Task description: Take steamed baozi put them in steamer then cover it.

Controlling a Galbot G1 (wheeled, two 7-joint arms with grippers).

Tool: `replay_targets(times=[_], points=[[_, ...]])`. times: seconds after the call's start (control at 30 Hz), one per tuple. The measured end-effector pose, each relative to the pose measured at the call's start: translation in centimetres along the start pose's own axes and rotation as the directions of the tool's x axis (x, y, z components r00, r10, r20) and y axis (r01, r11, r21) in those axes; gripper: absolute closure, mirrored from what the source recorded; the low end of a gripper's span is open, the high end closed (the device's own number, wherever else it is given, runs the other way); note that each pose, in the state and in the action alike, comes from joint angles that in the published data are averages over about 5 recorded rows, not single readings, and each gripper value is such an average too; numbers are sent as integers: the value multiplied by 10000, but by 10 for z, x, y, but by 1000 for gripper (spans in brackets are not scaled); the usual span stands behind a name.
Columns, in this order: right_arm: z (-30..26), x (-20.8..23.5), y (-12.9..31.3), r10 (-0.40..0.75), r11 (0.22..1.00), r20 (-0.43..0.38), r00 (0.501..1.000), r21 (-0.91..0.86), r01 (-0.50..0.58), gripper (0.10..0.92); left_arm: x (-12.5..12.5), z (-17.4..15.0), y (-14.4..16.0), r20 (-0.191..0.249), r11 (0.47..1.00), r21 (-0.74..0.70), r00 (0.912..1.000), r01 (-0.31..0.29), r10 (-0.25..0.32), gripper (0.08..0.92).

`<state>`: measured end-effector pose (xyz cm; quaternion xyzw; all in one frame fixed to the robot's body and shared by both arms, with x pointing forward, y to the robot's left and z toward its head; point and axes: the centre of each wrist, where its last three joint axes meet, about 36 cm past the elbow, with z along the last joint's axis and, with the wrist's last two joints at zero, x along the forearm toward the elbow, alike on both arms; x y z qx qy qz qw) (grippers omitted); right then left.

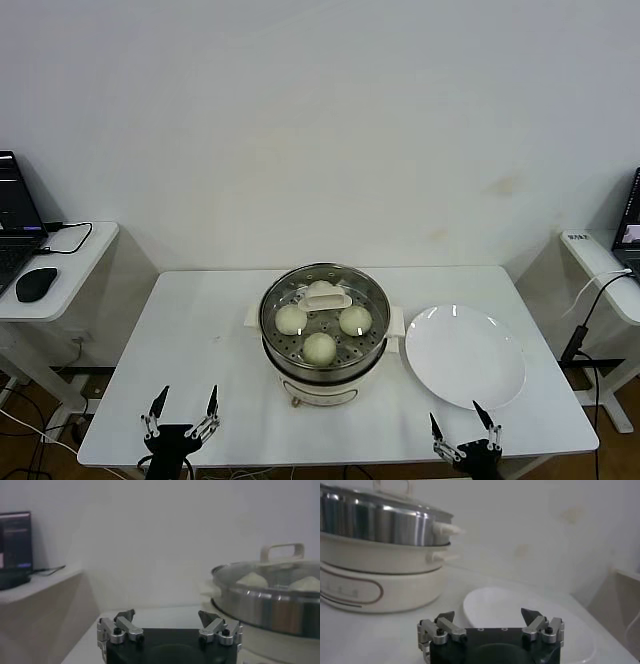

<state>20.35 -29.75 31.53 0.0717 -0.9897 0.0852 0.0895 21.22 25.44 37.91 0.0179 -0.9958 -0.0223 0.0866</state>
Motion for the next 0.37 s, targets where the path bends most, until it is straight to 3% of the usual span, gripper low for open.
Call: replay_targets(times=[0.37], points=[[-11,5,9,-429,9973,-75,9990,-604,424,200,15,15,-8,-349,9981,622,9994,23,-1,177]])
